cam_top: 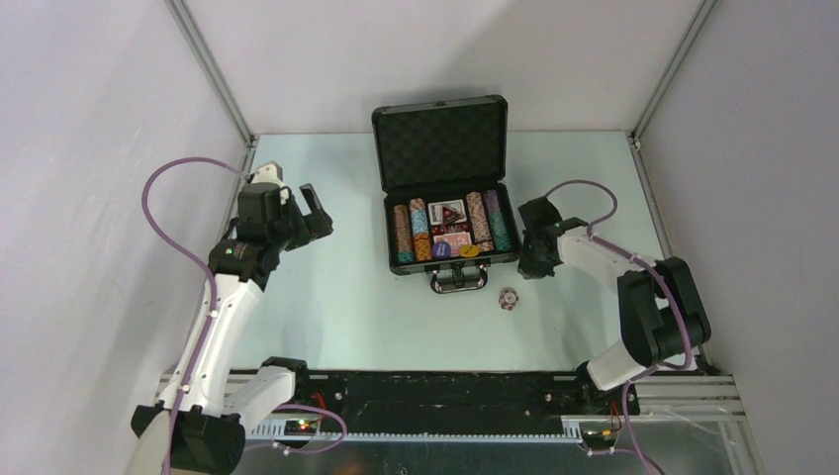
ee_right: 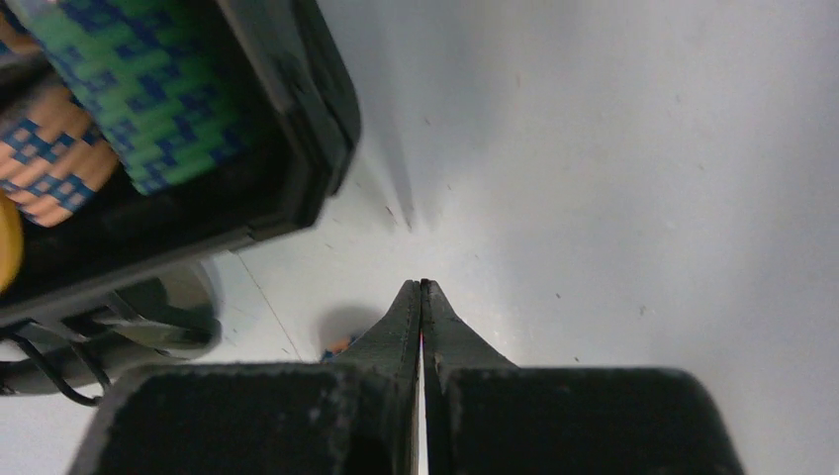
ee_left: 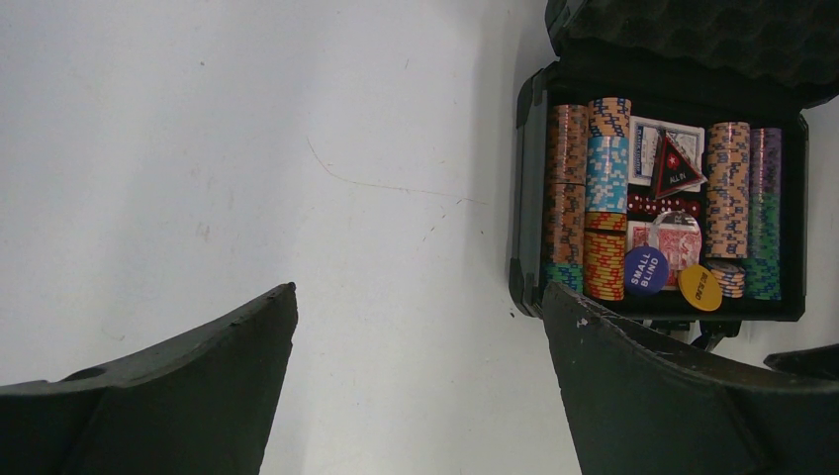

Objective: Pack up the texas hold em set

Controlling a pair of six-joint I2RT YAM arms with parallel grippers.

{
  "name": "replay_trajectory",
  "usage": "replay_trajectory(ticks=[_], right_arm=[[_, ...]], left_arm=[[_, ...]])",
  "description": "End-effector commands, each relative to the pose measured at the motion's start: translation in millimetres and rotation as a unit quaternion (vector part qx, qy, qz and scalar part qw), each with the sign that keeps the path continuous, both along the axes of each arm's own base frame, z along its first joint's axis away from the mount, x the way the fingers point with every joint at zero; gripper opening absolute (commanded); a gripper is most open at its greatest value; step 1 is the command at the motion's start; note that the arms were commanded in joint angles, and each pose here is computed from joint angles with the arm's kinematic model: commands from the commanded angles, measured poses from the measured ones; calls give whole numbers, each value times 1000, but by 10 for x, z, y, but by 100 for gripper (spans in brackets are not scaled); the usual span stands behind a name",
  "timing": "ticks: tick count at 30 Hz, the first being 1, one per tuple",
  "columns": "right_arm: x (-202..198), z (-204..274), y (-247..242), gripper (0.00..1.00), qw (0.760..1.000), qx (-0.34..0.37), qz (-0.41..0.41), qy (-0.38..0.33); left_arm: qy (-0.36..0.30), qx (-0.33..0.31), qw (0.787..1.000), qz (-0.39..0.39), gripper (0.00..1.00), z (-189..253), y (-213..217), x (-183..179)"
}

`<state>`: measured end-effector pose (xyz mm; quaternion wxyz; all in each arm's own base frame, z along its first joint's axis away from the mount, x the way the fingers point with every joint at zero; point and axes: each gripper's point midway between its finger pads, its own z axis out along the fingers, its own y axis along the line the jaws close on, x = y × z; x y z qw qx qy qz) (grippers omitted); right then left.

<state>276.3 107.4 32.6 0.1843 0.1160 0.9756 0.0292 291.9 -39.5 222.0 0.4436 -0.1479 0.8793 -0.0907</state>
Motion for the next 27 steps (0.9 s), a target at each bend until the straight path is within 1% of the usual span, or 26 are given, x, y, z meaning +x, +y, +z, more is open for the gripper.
replay_trajectory(ticks=[1,4,7,9,10,11,12,13,14,15,16,17,18,20,22,25,27], right_arm=[[185,21,125,0,1000,1,25,-6],[236,-27,170,0,1000,3,30,-1],[253,-49,225,0,999,11,38,2],[246,-69,252,0,999,12,43,5],[237,-82,269,0,999,12,45,7],[226,-90,287,0,999,12,49,9],[213,-106,299,0,999,12,51,12],[203,-114,317,0,998,13,52,14],[195,-126,325,0,998,13,54,16],[183,-133,344,0,998,14,56,18],[176,-137,356,0,998,16,58,19],[170,-144,366,0,998,17,60,21],[166,-150,382,0,998,20,62,22],[158,-164,398,0,997,22,65,25],[154,-171,401,0,997,21,66,25],[136,-157,424,0,997,20,69,25],[111,-155,431,0,997,16,69,26]], left_arm=[[-16,-2,1000,-7,98,58,-6,32],[-21,-7,1000,-22,100,78,-62,35],[-38,-22,996,-81,97,170,-332,-4],[-48,-22,991,-119,96,219,-570,-69],[-52,-24,987,-150,96,216,-761,-132],[-61,-36,985,-160,96,241,-873,-141],[-55,-44,980,-186,96,150,-1042,-231],[-70,-66,977,-191,95,194,-1164,-221],[-64,-77,972,-215,94,74,-1321,-321],[-83,-99,967,-220,94,130,-1437,-307],[-77,-104,963,-238,93,0,-1567,-397],[-93,-122,958,-242,93,38,-1667,-391],[-85,-125,955,-257,92,-61,-1780,-465],[-84,-135,948,-275,92,-81,-1937,-523],[-82,-133,945,-286,91,-83,-2006,-552],[-91,-125,943,-295,91,-34,-2000,-578],[-104,-109,948,-281,91,22,-1906,-548]])
